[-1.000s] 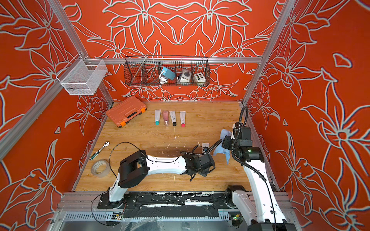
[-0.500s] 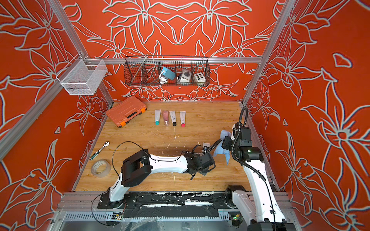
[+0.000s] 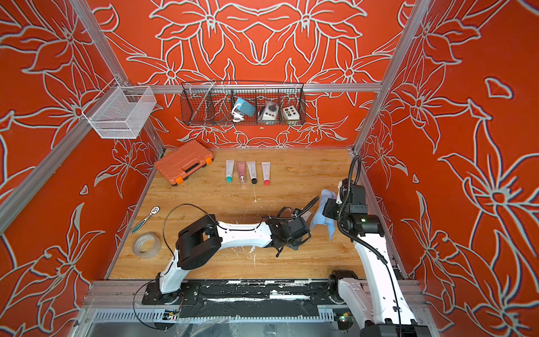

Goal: Wipe the surface of the toothpaste tube
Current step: Move the toothpaste to the center of the board.

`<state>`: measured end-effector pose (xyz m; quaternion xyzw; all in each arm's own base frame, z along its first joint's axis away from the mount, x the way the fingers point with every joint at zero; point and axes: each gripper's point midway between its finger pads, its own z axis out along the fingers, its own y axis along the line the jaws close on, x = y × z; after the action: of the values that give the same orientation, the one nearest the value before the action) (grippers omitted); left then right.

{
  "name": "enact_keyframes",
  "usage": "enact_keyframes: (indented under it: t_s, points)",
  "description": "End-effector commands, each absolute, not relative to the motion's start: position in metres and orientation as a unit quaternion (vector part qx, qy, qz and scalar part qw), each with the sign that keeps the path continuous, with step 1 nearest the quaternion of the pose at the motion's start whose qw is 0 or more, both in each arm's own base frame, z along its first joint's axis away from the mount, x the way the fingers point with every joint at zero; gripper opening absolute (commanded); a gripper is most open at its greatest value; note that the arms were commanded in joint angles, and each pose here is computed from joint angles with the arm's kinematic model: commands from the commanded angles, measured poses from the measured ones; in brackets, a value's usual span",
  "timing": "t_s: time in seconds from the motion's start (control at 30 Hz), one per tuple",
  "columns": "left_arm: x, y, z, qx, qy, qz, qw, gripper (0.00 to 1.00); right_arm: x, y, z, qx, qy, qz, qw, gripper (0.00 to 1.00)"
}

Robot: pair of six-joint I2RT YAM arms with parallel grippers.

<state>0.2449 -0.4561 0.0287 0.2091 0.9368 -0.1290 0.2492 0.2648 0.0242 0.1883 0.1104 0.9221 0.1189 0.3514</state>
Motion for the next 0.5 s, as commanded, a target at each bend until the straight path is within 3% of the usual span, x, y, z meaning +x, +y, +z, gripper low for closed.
enact_keyframes:
  t_s: [0.0, 0.47]
  points:
    - [0.2391, -0.4512, 0.032, 0.223, 0.934, -0.134, 0.244, 0.37, 0.2668, 0.0247, 0.1889, 0.109, 0.919, 0.125, 0.357, 0.0]
    - [0.2334, -0.4475, 0.0333, 0.232, 0.931, -0.146, 0.241, 0.36, 0.2671, 0.0281, 0.1867, 0.106, 0.921, 0.133, 0.352, 0.0]
